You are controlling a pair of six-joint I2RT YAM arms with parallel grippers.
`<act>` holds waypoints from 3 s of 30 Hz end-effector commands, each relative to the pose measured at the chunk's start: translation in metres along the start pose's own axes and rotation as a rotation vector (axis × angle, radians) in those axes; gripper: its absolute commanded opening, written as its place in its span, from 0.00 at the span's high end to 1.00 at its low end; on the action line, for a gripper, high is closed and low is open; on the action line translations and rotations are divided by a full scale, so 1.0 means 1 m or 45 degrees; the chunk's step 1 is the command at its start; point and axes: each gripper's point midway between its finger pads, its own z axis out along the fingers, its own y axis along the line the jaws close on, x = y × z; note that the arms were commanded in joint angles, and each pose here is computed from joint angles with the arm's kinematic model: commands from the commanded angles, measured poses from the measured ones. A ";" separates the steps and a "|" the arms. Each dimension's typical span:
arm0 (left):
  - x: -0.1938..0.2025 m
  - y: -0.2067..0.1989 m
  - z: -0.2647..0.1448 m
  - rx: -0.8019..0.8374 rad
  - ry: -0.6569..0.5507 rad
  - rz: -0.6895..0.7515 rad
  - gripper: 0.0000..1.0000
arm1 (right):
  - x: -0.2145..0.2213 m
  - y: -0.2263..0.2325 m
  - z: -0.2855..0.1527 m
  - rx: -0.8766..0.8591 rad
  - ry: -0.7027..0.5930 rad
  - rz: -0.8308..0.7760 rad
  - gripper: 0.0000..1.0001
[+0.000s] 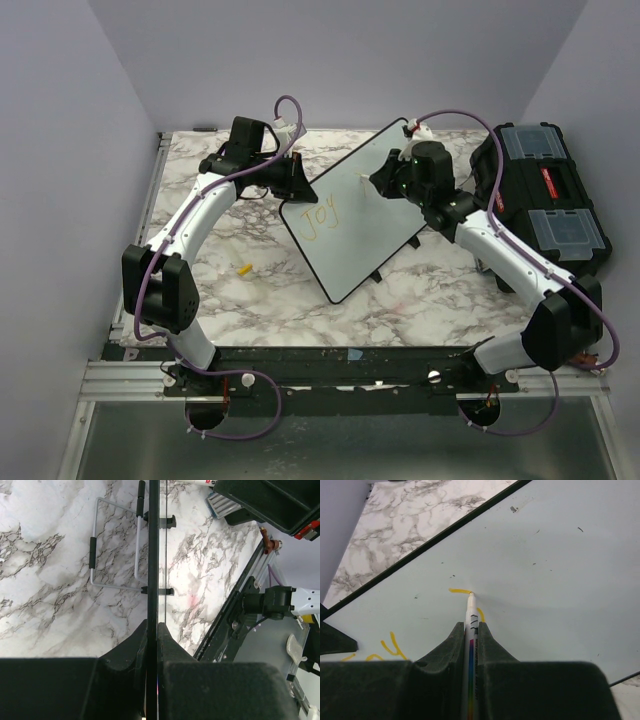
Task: Write a sentence on the whiteboard
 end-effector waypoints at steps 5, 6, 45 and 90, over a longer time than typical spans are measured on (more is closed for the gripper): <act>-0.024 -0.019 -0.013 0.021 -0.109 0.163 1.00 | -0.026 0.002 -0.031 0.022 -0.067 -0.008 0.99; -0.023 -0.019 -0.013 0.020 -0.109 0.162 1.00 | -0.030 0.005 -0.035 0.013 -0.082 -0.003 0.99; -0.021 -0.017 -0.016 -0.020 -0.102 0.152 1.00 | -0.018 -0.034 -0.012 0.074 -0.108 -0.048 0.99; -0.022 -0.013 -0.013 -0.014 -0.097 0.153 1.00 | 0.015 -0.013 0.008 -0.144 0.045 -0.045 0.99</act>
